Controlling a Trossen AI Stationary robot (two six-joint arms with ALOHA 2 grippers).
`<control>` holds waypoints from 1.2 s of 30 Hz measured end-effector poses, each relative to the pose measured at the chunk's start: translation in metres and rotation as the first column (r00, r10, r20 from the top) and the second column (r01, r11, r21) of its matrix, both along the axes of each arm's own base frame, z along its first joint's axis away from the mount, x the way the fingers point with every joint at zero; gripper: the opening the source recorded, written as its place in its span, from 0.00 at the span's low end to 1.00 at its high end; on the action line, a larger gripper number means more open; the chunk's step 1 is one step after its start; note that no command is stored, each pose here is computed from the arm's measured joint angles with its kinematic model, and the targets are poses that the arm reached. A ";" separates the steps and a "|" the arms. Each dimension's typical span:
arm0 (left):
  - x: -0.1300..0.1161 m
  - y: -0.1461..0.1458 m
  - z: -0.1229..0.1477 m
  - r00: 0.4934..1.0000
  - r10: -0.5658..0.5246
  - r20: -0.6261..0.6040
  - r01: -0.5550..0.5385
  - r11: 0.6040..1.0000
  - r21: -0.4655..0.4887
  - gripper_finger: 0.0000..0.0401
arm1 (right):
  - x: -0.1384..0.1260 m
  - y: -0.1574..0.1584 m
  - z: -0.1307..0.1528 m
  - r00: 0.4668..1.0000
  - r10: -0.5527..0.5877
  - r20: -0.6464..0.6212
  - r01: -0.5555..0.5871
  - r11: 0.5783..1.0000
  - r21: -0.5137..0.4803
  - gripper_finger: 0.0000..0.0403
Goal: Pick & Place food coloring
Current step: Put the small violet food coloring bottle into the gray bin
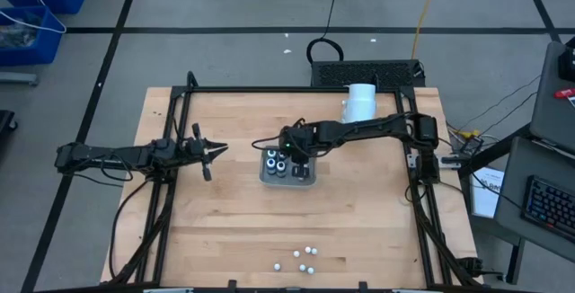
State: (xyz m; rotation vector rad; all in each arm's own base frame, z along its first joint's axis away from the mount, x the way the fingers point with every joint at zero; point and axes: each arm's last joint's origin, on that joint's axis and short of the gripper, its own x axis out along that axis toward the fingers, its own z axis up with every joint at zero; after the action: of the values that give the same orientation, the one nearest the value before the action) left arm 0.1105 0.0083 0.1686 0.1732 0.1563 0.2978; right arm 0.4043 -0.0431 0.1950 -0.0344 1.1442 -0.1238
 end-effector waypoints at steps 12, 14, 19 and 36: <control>0.000 0.000 0.000 1.000 0.001 0.002 -0.001 1.000 -0.004 0.12 | 0.003 0.008 -0.006 0.996 -0.056 0.073 0.054 0.998 0.032 0.12; 0.000 0.000 0.000 1.000 0.001 0.004 -0.001 1.000 -0.004 0.12 | 0.000 0.007 -0.013 0.994 -0.085 0.068 0.082 0.996 0.047 0.12; 0.000 0.000 0.000 1.000 0.001 0.004 -0.001 1.000 -0.004 0.12 | -0.005 0.007 -0.027 0.991 -0.118 0.067 0.113 0.992 0.063 0.12; 0.000 0.000 0.000 1.000 0.001 0.004 -0.001 1.000 -0.004 0.12 | -0.008 0.007 -0.036 0.990 -0.119 0.079 0.114 0.991 0.064 0.23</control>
State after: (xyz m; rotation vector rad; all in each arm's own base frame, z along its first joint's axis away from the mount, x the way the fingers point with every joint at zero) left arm 0.1105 0.0083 0.1689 0.1682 0.1528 0.2983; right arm 0.3961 -0.0356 0.1594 0.0897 1.0668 -0.1939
